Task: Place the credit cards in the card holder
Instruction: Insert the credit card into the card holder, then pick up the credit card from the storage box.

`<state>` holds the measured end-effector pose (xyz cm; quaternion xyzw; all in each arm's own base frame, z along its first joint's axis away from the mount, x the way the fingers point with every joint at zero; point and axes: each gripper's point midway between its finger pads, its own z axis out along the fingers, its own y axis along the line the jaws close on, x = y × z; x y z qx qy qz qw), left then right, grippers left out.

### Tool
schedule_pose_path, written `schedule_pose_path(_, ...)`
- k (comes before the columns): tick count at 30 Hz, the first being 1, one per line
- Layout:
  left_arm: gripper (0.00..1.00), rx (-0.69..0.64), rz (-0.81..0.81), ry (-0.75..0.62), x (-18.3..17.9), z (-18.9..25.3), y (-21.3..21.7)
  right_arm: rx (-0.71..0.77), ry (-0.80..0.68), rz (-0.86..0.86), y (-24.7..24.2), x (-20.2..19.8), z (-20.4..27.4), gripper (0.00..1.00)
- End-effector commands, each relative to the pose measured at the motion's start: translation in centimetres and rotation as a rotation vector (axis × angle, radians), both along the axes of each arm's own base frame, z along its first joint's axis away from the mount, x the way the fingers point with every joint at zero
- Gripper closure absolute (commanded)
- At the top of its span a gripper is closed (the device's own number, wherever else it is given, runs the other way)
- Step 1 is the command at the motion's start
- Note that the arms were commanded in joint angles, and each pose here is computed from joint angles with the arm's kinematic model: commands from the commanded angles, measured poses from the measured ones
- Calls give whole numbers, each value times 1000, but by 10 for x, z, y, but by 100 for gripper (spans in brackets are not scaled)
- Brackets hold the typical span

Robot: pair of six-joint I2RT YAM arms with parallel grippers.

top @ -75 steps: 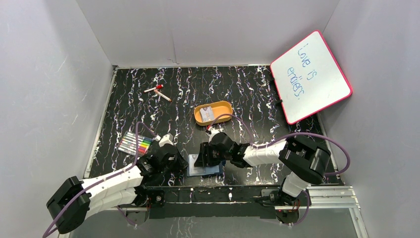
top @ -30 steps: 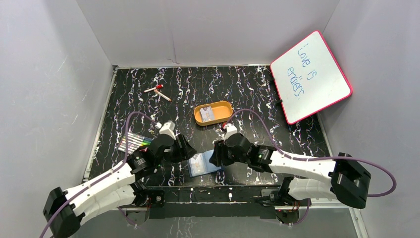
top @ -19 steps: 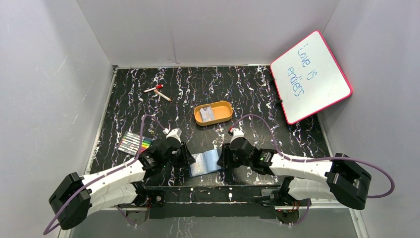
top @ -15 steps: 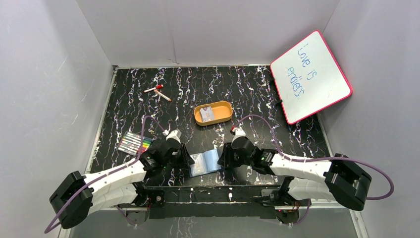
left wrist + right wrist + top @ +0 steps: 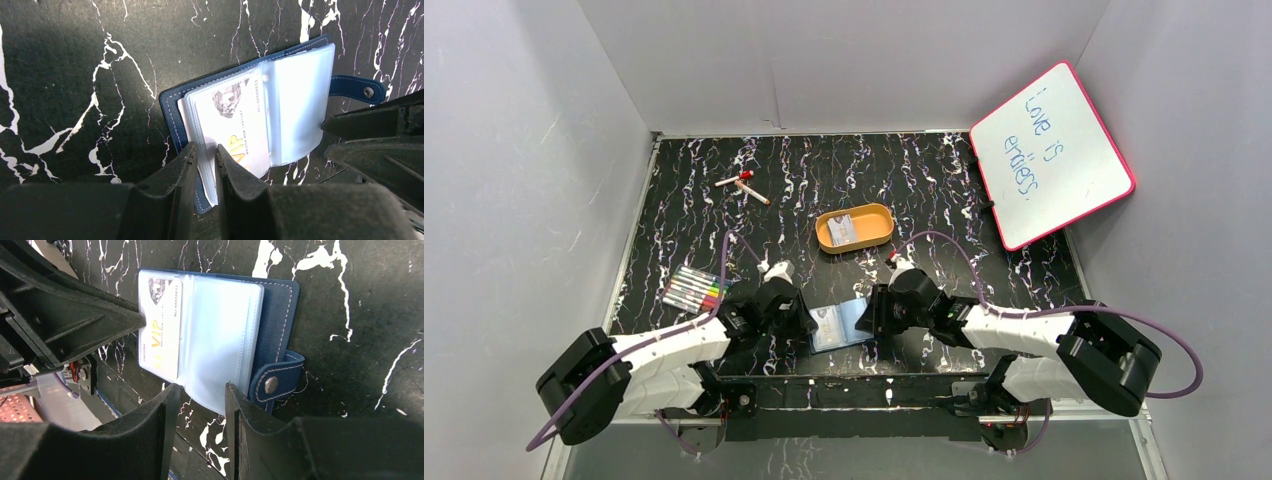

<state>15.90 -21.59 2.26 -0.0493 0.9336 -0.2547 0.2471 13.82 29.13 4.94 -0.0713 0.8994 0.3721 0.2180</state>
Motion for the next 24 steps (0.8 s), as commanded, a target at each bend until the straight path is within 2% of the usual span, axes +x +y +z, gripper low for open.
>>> schedule_pose_path(1,83,64,19,-21,7,-3,7,63,-21,10,7,2,13,54)
schedule_pose_path(5,83,86,44,-40,12,5,12,42,-115,-36,-1,17,38,49)
schedule_pose_path(8,78,76,59,-70,15,19,14,-11,-218,-79,-12,35,64,42)
schedule_pose_path(11,66,46,67,-105,17,38,15,-54,-284,-102,-20,57,87,36)
schedule_pose_path(15,44,15,85,-149,19,65,19,-53,-350,-159,-25,103,111,29)
schedule_pose_path(17,39,21,96,-166,20,74,24,-58,-388,-204,-25,129,117,25)
schedule_pose_path(24,35,38,156,-219,23,92,41,-55,-367,-151,7,213,110,22)
